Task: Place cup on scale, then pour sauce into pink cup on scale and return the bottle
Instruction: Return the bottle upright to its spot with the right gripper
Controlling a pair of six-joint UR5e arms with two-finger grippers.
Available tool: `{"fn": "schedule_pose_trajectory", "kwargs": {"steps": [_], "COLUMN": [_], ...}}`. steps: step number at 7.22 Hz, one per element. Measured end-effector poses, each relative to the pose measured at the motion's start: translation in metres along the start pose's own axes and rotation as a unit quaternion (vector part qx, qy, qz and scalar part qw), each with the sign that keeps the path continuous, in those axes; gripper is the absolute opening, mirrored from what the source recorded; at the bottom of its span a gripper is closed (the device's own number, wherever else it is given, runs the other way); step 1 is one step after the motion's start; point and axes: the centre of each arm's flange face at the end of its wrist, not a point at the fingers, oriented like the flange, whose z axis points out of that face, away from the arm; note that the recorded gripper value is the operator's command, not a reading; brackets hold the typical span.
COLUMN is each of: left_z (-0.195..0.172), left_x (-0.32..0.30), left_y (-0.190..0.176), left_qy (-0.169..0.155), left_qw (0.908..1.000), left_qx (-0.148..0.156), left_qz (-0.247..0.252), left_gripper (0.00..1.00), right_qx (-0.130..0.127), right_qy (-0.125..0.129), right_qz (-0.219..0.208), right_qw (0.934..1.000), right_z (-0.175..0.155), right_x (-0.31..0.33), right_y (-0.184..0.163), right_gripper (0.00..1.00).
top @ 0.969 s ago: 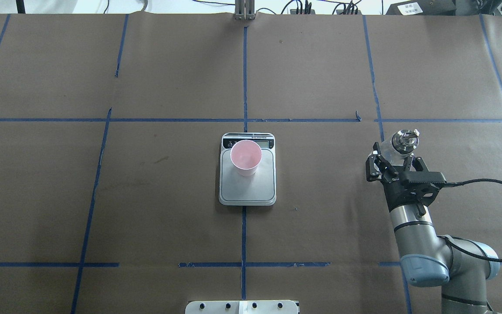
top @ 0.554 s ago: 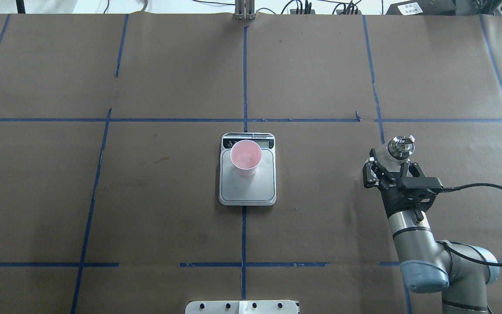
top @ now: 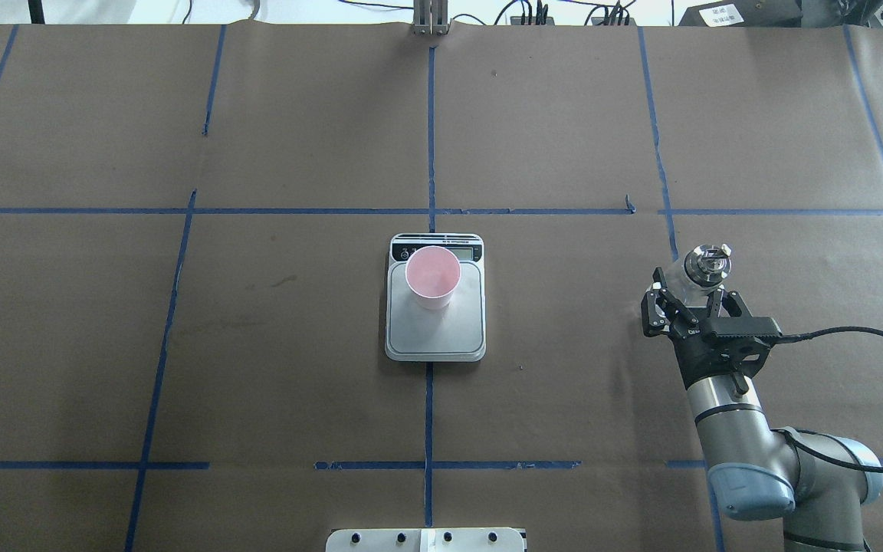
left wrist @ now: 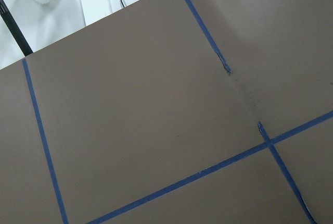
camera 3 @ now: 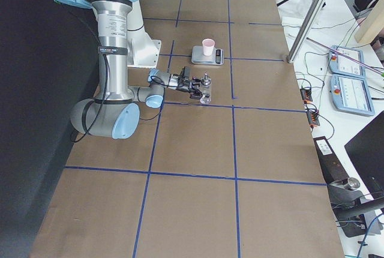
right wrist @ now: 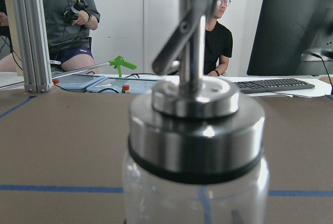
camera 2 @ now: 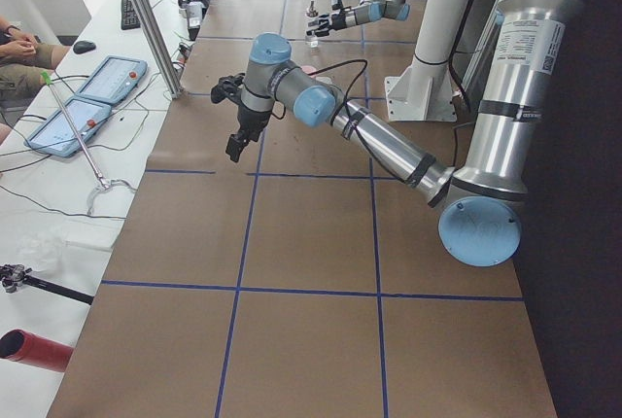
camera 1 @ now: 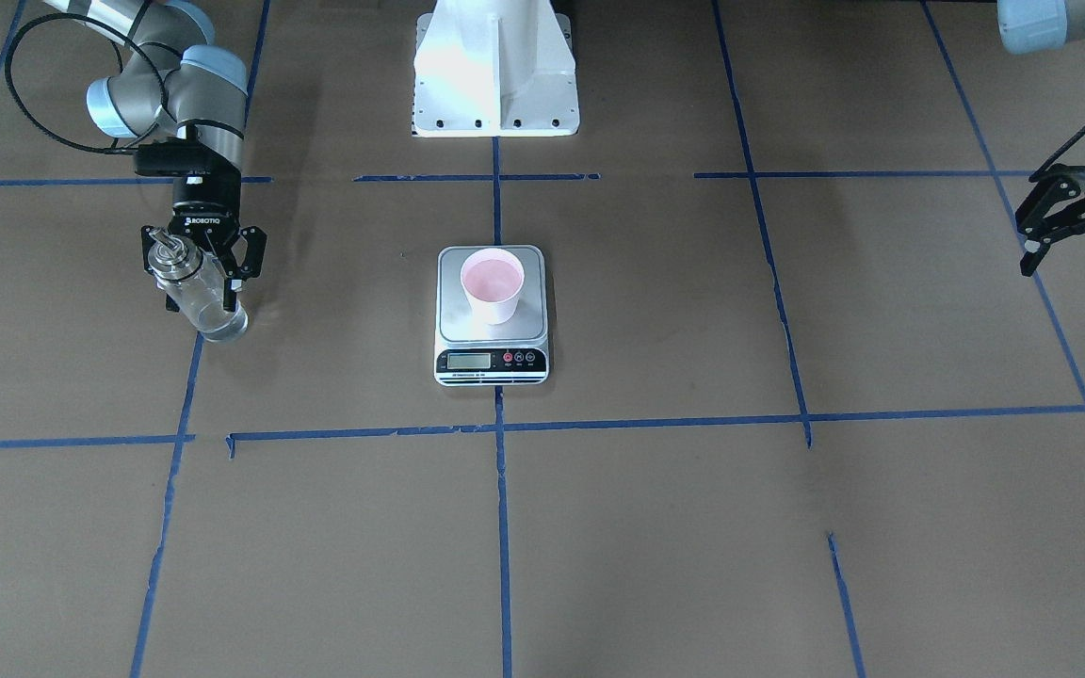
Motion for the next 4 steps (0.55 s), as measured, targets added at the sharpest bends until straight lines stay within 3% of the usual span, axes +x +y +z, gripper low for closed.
{"fn": "schedule_pose_trajectory", "kwargs": {"steps": [1,4], "left_z": [0.0,-0.0002], "left_x": [0.0,0.0002], "left_y": [-0.0001,-0.0003], "left_qy": [0.0,0.0], "left_qw": [1.0,1.0], "left_qx": [0.0,0.0], "left_qz": [0.0,0.0], "left_gripper": [0.99,0.99], "right_qx": [-0.001,-0.002], "right_qy": [-0.001,-0.003], "right_qz": [0.0,-0.002], "right_qw": [1.0,1.0], "right_z": [-0.0008,-0.0035], "right_x": [-0.0002,-0.0007], "right_y": [0.0008,0.0026], "right_gripper": [0.99,1.0]}}
